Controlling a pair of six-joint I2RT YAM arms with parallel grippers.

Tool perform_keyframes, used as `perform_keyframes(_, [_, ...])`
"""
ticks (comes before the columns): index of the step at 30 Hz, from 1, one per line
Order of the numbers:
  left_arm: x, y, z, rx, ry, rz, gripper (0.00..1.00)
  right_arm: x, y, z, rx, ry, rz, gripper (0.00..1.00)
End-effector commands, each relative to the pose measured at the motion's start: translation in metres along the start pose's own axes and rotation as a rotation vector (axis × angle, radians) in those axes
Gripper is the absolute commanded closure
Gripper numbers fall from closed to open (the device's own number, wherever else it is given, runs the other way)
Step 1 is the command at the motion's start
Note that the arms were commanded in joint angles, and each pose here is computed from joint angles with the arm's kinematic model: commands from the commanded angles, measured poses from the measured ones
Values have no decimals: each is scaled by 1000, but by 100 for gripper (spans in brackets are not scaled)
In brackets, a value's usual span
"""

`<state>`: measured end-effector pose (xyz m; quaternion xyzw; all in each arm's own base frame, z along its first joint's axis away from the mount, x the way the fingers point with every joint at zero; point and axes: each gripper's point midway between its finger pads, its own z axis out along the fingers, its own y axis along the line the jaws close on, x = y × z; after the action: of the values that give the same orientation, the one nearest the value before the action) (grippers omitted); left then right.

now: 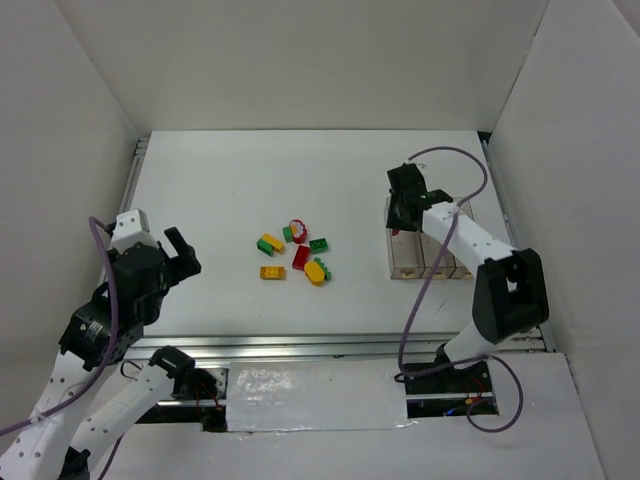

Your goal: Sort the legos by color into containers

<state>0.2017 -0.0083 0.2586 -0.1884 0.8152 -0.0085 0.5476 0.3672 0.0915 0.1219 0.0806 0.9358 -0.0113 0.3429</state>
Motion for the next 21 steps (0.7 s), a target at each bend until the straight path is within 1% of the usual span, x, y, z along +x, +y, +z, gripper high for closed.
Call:
perform_keyframes(1, [-5, -7, 3, 20, -18, 11, 0, 7, -29, 20, 93, 74, 13, 94])
perform_keyframes(3, [-4, -8, 3, 24, -14, 17, 0, 11, -35, 27, 128, 78, 29, 93])
perform_keyframes(6, [-4, -10, 4, 32, -10, 21, 0, 14, -34, 28, 115, 61, 46, 91])
perform_keyframes(8, [-3, -10, 5, 30, -6, 24, 0, 17, -32, 28, 99, 55, 53, 86])
perform_keyframes(9, [-3, -11, 5, 31, -3, 28, 1, 15, -32, 26, 91, 49, 54, 79])
perform_keyframes(10, [-3, -11, 6, 31, -3, 29, 0, 16, -31, 26, 85, 51, 56, 33])
perform_keyframes(11, [-2, -11, 6, 33, -1, 30, 0, 16, -31, 26, 87, 51, 57, 25])
perform_keyframes(16, [-2, -12, 6, 33, 0, 31, 0, 11, -27, 18, 66, 37, 76, 20])
perform_keyframes(18, [-2, -12, 6, 35, 0, 32, 0, 6, -20, 7, 45, 17, 88, 20])
perform_keyframes(19, [-2, -12, 6, 38, 1, 34, 1, 7, 1, -3, 6, -2, 67, 19])
perform_keyframes(21, [-3, -12, 7, 33, 1, 34, 1, 4, 28, -22, -26, -54, 44, 19])
